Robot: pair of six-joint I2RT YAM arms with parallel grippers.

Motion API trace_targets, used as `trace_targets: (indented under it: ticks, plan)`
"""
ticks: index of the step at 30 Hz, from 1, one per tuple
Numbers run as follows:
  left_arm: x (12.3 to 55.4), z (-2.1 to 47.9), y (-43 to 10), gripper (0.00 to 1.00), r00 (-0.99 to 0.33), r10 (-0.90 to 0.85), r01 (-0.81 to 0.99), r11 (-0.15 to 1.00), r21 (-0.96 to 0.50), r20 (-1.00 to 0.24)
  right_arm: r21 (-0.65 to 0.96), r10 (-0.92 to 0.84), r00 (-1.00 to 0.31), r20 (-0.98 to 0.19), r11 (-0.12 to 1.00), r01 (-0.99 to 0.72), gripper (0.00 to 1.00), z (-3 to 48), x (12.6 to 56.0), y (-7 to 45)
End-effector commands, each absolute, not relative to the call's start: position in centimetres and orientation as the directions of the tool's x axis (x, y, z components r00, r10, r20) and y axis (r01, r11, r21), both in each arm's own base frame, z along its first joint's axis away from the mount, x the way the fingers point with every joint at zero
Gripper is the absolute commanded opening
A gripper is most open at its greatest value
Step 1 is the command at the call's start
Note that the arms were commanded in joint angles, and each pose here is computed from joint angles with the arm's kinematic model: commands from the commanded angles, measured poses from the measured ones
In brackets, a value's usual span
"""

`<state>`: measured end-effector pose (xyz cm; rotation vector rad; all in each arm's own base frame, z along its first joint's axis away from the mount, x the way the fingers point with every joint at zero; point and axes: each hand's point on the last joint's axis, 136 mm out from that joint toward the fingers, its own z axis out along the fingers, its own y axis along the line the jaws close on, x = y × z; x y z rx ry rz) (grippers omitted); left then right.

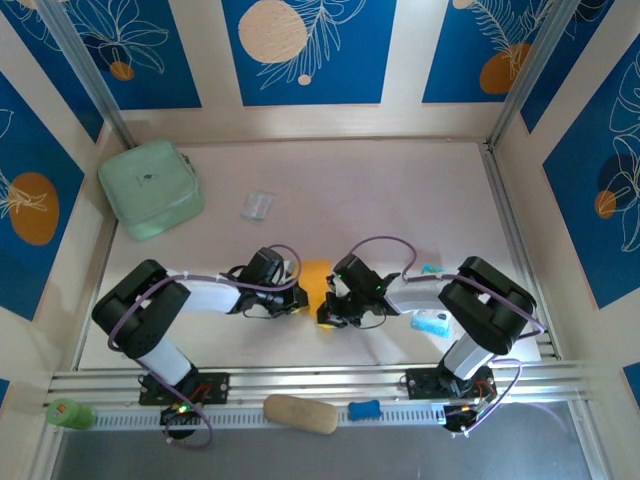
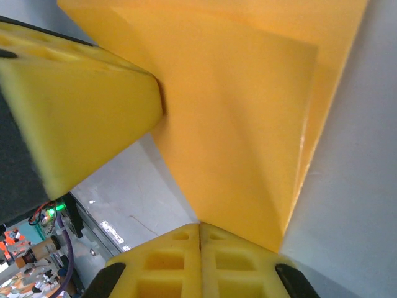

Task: Fold a paper plane with a square sheet of paper (pick it up from the middle)
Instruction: Third fold the triangle at the center of the table.

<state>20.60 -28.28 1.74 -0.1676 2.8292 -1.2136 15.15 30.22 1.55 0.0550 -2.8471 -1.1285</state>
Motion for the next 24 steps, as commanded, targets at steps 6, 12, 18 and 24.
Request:
trace_targets:
  ticks: [6,12,18,24]
  plan:
    - [20.3,1.0,-27.4,0.06,-0.991,-0.137,-0.095,0.719,-0.688,-0.007,0.686,-0.095,-0.995,0.012,0.725,-0.061,0.02,4.0,16.1,31.0]
    - [20.4,0.9,-27.5,0.06,-0.991,-0.132,-0.092,0.719,-0.689,-0.006,0.671,-0.082,-0.991,0.101,0.742,0.007,0.02,1.2,14.7,30.3]
    - [20.3,0.8,-27.6,0.06,-0.991,-0.133,-0.096,0.717,-0.690,0.000,0.657,-0.055,-0.993,0.104,0.753,0.027,0.02,1.0,14.3,29.6]
    - [20.3,0.8,-27.6,0.06,-0.991,-0.130,-0.093,0.717,-0.690,-0.002,0.675,-0.089,-0.995,0.050,0.737,-0.032,0.02,3.2,15.5,30.7]
